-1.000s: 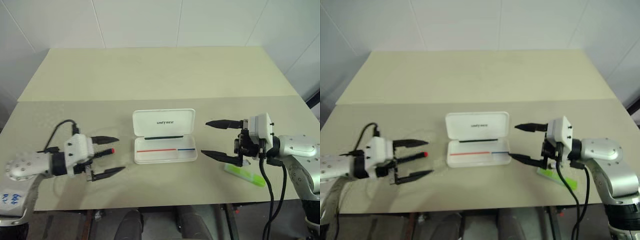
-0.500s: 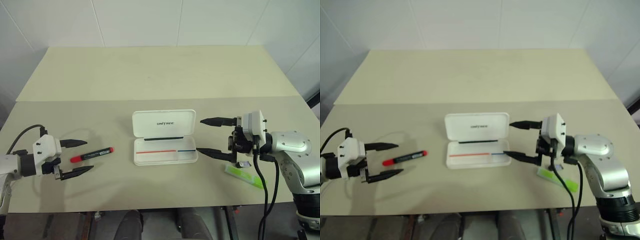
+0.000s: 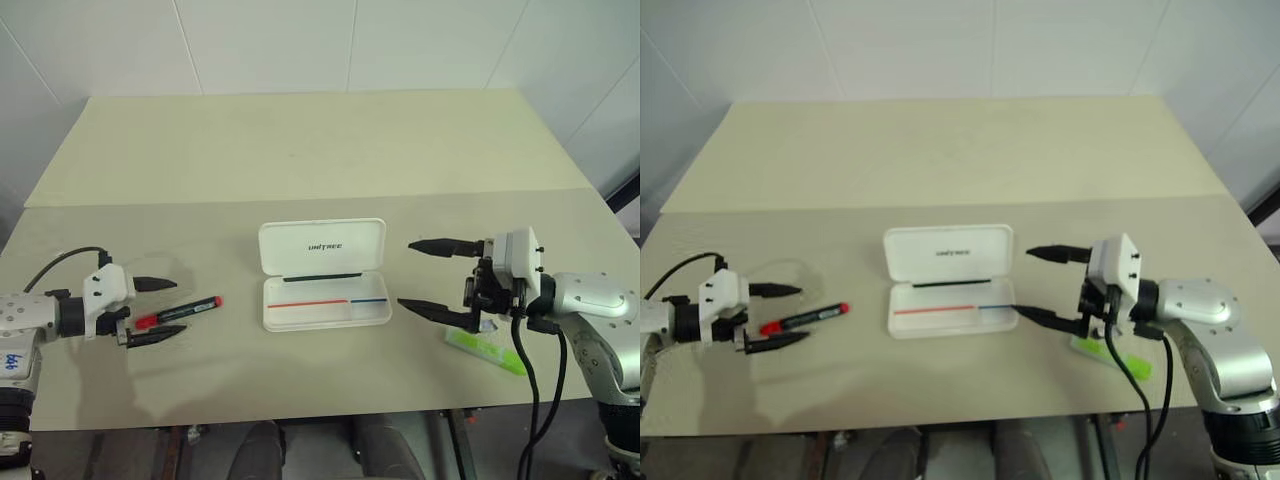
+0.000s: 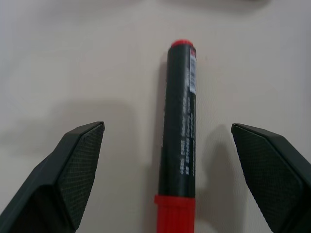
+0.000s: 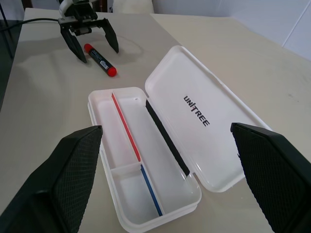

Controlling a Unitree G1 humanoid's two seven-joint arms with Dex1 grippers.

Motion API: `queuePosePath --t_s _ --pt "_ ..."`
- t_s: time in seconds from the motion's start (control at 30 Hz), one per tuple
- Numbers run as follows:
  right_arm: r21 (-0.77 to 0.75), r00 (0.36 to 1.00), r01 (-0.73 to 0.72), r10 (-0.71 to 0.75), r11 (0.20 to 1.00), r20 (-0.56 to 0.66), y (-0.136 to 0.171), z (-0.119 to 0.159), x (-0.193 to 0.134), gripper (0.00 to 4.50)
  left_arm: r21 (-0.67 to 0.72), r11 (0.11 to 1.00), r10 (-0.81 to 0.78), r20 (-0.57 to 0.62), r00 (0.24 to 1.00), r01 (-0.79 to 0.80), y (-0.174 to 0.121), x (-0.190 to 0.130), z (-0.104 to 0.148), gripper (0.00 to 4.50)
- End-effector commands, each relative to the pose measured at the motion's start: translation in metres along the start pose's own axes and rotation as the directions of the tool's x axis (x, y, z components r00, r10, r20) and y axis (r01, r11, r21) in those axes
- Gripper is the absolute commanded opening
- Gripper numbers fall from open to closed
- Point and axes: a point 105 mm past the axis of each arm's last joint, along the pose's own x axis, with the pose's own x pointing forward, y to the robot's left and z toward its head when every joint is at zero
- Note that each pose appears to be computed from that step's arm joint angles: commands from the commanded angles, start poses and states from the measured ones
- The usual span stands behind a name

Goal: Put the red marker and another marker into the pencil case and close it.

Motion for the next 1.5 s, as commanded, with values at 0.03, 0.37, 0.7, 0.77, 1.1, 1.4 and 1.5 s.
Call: queuePosePath --t_s 0.03,0.37,0.7,0.77,1.1,1.4,1.5 --pt "-0.047 1.000 0.022 -0.022 0.999 0.014 -0.002 0.013 -0.006 4.50 0.013 1.000 -0.020 -0.014 1.000 0.020 -0.001 -0.003 -0.001 4.46" --pt "-0.056 0.999 0.031 -0.030 0.998 0.018 -0.003 0.017 -0.007 4.50 -0.012 1.000 0.005 -0.068 0.998 -0.005 -0.001 -0.010 -0.016 2.21" --pt "-0.059 0.999 0.031 -0.029 0.998 0.026 -0.005 0.018 -0.004 4.50 0.034 0.999 0.017 -0.053 0.998 -0.015 -0.004 0.003 -0.009 0.62" --pt "-0.057 0.999 0.031 -0.029 0.998 0.027 -0.005 0.018 -0.003 4.50 0.042 0.999 0.003 0.005 1.000 -0.003 -0.007 0.007 0.005 0.62" --pt "-0.042 0.999 0.025 -0.024 0.999 0.034 -0.004 0.014 0.002 4.50 0.111 0.989 -0.119 0.193 0.974 0.099 -0.027 0.024 0.074 0.62" --pt "-0.045 0.999 0.041 -0.039 0.998 0.037 -0.002 0.015 0.002 4.50 0.140 0.976 -0.201 0.256 0.946 0.169 -0.030 0.052 0.113 0.62" --pt "-0.051 0.998 0.062 -0.060 0.997 0.034 0.000 0.017 -0.001 4.50 0.145 0.969 -0.233 0.278 0.932 0.199 -0.034 0.068 0.126 0.62"
